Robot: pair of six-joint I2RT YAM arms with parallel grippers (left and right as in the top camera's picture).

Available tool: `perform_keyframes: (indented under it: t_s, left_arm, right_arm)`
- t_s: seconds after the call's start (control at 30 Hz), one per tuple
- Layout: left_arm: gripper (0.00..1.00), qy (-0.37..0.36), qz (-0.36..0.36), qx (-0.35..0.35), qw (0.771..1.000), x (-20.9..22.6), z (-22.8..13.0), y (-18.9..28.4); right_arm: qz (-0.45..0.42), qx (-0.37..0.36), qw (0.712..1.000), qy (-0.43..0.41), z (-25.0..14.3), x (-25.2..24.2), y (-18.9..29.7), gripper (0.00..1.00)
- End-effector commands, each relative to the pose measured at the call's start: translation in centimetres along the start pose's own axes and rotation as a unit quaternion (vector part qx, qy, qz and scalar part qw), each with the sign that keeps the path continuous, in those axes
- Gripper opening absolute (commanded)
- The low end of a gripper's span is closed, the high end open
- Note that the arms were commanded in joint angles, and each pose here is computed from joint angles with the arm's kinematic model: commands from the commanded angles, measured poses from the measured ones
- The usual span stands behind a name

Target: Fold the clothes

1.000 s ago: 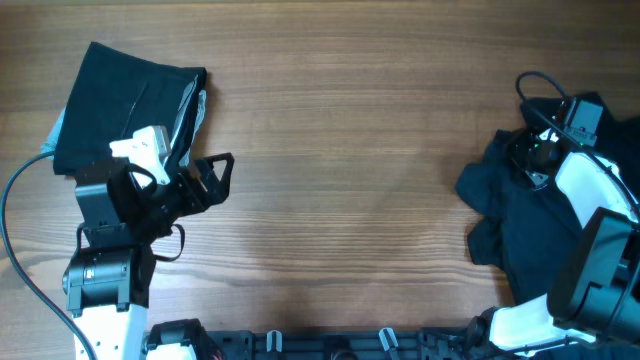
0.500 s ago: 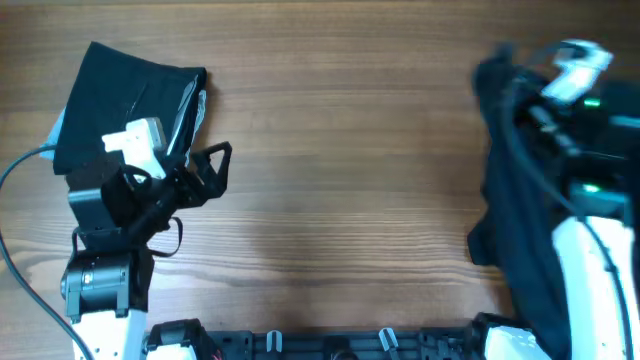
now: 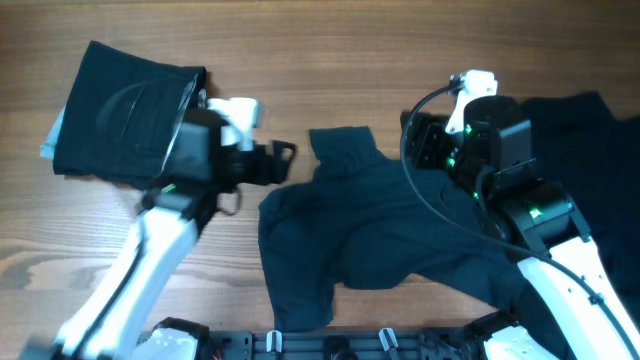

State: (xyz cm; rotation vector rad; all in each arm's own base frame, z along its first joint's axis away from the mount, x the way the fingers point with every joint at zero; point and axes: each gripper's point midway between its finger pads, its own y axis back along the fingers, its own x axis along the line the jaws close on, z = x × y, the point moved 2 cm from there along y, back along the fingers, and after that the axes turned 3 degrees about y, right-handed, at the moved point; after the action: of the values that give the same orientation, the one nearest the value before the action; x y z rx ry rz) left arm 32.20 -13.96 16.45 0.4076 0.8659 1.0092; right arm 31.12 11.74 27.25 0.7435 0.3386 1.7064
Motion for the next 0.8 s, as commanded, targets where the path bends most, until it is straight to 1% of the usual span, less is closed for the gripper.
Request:
perform_keyframes:
  t_s: [0.0, 0.03, 0.07, 0.1, 0.2, 0.27, 0.33, 0.37, 0.43, 0.53, 0.57, 0.6, 0.63, 0.67, 0.73, 0.77]
  left_arm:
    - [0.76, -0.044, 0.032, 0.028, 0.998, 0.3, -1.2, -8.0]
    - [0.76, -0.045, 0.054, 0.035, 0.997, 1.1, -1.6, -10.1]
    - [0.80, -0.032, 0.077, 0.038, 0.996, 2.1, -1.9, -11.7]
    - [0.80, -0.020, 0.081, 0.040, 0.996, 2.8, -2.2, -13.4]
    - [0.82, -0.006, 0.073, 0.025, 0.997, 3.5, -2.5, -16.0]
    - [0.80, -0.001, 0.053, 0.022, 0.998, 3.0, -2.6, -16.9]
    - [0.73, -0.007, 0.047, 0.033, 0.998, 2.6, -3.7, -17.8]
    - [0.68, -0.009, 0.048, 0.042, 0.998, 2.6, -4.5, -18.2]
    - [0.52, -0.012, 0.045, 0.057, 0.997, 2.3, -6.0, -19.2]
    - [0.28, -0.014, 0.003, 0.065, 0.998, 0.7, -6.2, -19.3]
    - [0.18, -0.014, 0.002, 0.059, 0.998, 0.6, -5.7, -19.2]
    - [0.13, -0.014, 0.005, 0.047, 0.999, 0.7, -4.9, -19.0]
    - [0.07, -0.009, 0.010, 0.014, 1.000, 1.1, -2.2, -18.2]
    - [0.04, -0.003, 0.009, -0.023, 1.000, 1.3, 1.0, -17.2]
    - [0.04, 0.009, 0.014, -0.116, 0.993, 2.8, 9.2, -14.1]
    - [0.04, 0.015, 0.023, -0.192, 0.981, 4.6, 16.0, -11.0]
  right_arm:
    - [0.001, 0.025, 1.000, 0.006, -0.9, -0.1, -0.2, 0.64]
    - [0.000, 0.029, 1.000, 0.006, -1.0, -0.1, -0.2, 0.64]
    - [-0.003, 0.035, 0.999, 0.003, -1.3, -0.2, -0.1, 0.64]
    - [-0.006, 0.041, 0.999, -0.003, -1.6, -0.3, -0.1, 0.64]
    - [-0.013, 0.058, 0.998, -0.003, -2.4, -0.7, 0.0, 0.64]
    - [-0.016, 0.064, 0.998, -0.003, -2.6, -0.8, 0.0, 0.63]
    - [-0.016, 0.064, 0.998, -0.003, -2.6, -0.8, 0.0, 0.62]
    - [-0.016, 0.064, 0.998, -0.003, -2.6, -0.8, 0.0, 0.62]
    - [-0.017, 0.064, 0.998, -0.003, -2.6, -0.8, 0.0, 0.61]
    - [-0.018, 0.065, 0.998, -0.003, -2.7, -0.9, 0.0, 0.60]
    - [-0.018, 0.065, 0.998, -0.003, -2.7, -0.9, 0.0, 0.60]
    - [-0.020, 0.064, 0.998, -0.003, -2.7, -0.9, 0.0, 0.60]
    - [-0.029, 0.061, 0.998, -0.002, -2.5, -1.2, 0.0, 0.60]
    - [-0.032, 0.059, 0.998, -0.002, -2.5, -1.3, 0.0, 0.60]
    - [-0.030, 0.054, 0.998, -0.002, -2.3, -1.2, 0.0, 0.59]
    - [-0.030, 0.050, 0.998, -0.002, -2.1, -1.2, -0.1, 0.59]
